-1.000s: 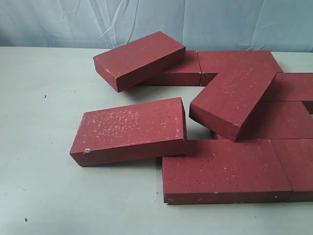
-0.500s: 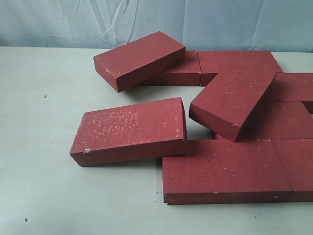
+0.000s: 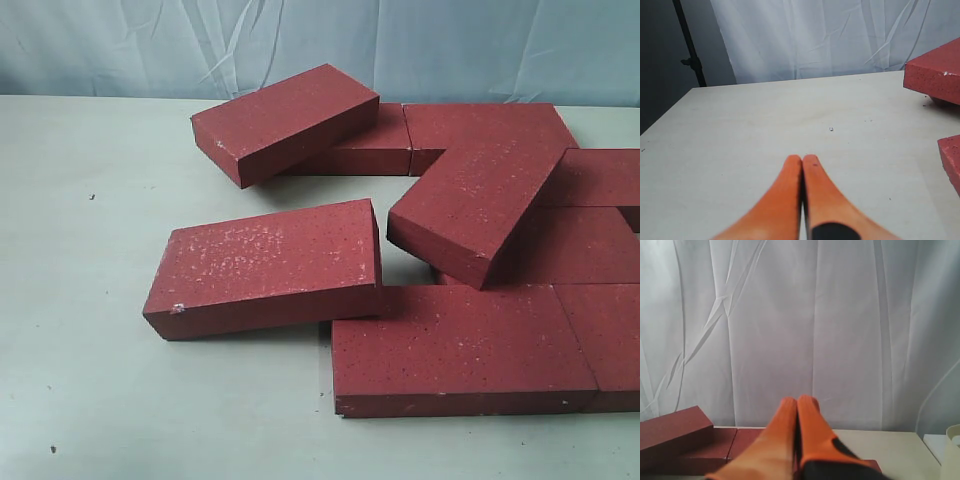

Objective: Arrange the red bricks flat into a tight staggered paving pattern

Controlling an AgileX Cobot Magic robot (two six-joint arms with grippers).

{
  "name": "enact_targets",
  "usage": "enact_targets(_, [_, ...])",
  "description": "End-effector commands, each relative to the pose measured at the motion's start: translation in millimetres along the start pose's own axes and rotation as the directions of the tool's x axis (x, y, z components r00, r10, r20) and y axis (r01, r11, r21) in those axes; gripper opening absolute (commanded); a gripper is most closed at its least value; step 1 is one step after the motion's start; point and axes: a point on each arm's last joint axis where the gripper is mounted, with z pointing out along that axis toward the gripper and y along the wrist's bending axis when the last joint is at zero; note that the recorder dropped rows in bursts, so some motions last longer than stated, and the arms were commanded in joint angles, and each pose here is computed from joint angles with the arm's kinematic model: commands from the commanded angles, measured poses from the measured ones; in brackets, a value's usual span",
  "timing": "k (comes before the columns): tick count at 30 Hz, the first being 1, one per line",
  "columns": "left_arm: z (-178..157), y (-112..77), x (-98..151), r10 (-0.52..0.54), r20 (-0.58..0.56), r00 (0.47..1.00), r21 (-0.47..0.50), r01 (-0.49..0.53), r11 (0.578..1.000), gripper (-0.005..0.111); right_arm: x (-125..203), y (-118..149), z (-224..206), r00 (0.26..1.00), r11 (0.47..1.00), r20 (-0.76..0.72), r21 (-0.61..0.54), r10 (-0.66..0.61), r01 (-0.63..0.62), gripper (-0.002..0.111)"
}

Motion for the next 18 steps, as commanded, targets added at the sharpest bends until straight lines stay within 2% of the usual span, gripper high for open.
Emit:
enact_targets(1, [0,-0.1,0,-0.010,0.014,1.000,-0.001,0.010,1.000,0.000,1,0,3,0.999,1.000,-0.035,0.004,0.001,0.000,-0.001])
enact_targets(11, [0,-0.1,0,-0.010,0.014,1.000,-0.001,0.010,1.000,0.000,4,2,31,0.964,0.999,-0.266,-0.012,0.032,-0.036,-0.001])
enact_targets(18, [0,-0.1,0,-0.010,0.014,1.000,-0.001,0.010,1.000,0.000,15,9,55,0.891,0.987,-0.438,-0.040,0.123,-0.155,-0.001])
